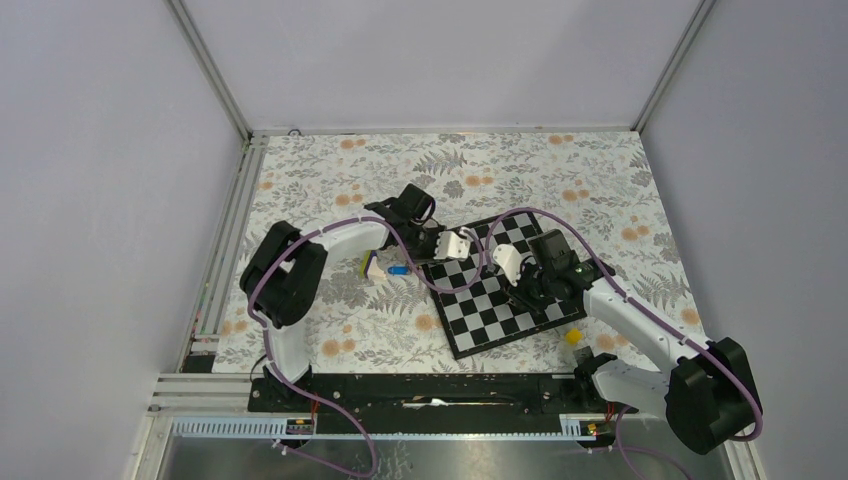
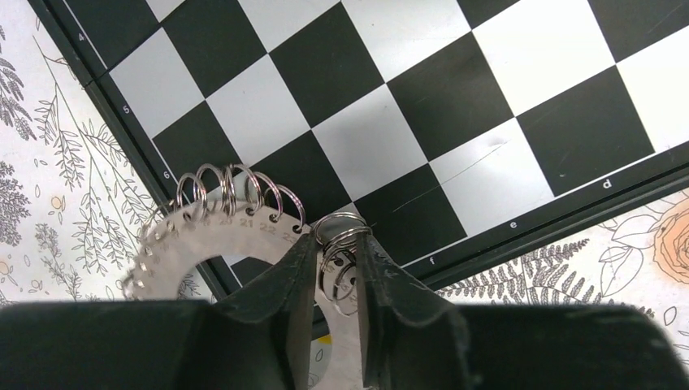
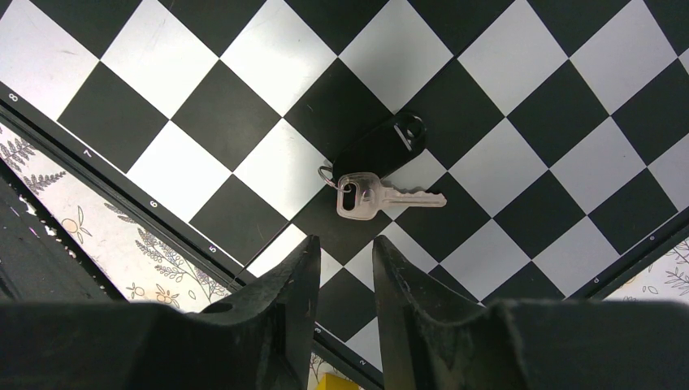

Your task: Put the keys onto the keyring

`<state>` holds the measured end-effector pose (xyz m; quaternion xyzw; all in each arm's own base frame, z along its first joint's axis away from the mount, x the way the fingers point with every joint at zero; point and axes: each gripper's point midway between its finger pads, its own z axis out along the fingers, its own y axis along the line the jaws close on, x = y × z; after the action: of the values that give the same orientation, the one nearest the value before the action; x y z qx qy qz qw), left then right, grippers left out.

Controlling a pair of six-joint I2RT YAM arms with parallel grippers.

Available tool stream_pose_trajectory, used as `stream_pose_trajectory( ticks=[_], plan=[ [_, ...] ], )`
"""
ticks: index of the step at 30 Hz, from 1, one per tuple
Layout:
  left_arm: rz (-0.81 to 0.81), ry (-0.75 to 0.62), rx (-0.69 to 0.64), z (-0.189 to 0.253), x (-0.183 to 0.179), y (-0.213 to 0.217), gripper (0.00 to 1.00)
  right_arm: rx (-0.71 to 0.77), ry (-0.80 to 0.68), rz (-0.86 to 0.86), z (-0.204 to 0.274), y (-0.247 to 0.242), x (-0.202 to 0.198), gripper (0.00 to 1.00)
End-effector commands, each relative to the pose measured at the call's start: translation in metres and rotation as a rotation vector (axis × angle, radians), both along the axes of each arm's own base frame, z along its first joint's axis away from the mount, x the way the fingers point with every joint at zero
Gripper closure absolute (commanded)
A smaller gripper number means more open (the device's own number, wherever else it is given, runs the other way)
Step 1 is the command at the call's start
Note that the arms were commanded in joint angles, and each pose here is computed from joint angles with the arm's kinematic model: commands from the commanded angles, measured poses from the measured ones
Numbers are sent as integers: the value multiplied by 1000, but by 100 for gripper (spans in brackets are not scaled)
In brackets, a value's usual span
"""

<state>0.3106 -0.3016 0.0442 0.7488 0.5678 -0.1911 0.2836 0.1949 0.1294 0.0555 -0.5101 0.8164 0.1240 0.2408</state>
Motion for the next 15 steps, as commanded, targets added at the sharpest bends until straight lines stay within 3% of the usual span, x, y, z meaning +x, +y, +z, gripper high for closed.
stream_pose_trajectory(
  ticks=[1, 6, 15],
  plan=[
    [-3, -29, 28, -3, 0, 6, 83, 29, 9, -3, 2, 3, -2, 63],
    [12, -33, 3, 15, 0, 4, 94, 34, 12, 1, 4, 6, 0, 63],
    [29, 50, -98, 61, -9, 0, 98, 103, -19, 39, 31, 24, 15, 63]
  ],
)
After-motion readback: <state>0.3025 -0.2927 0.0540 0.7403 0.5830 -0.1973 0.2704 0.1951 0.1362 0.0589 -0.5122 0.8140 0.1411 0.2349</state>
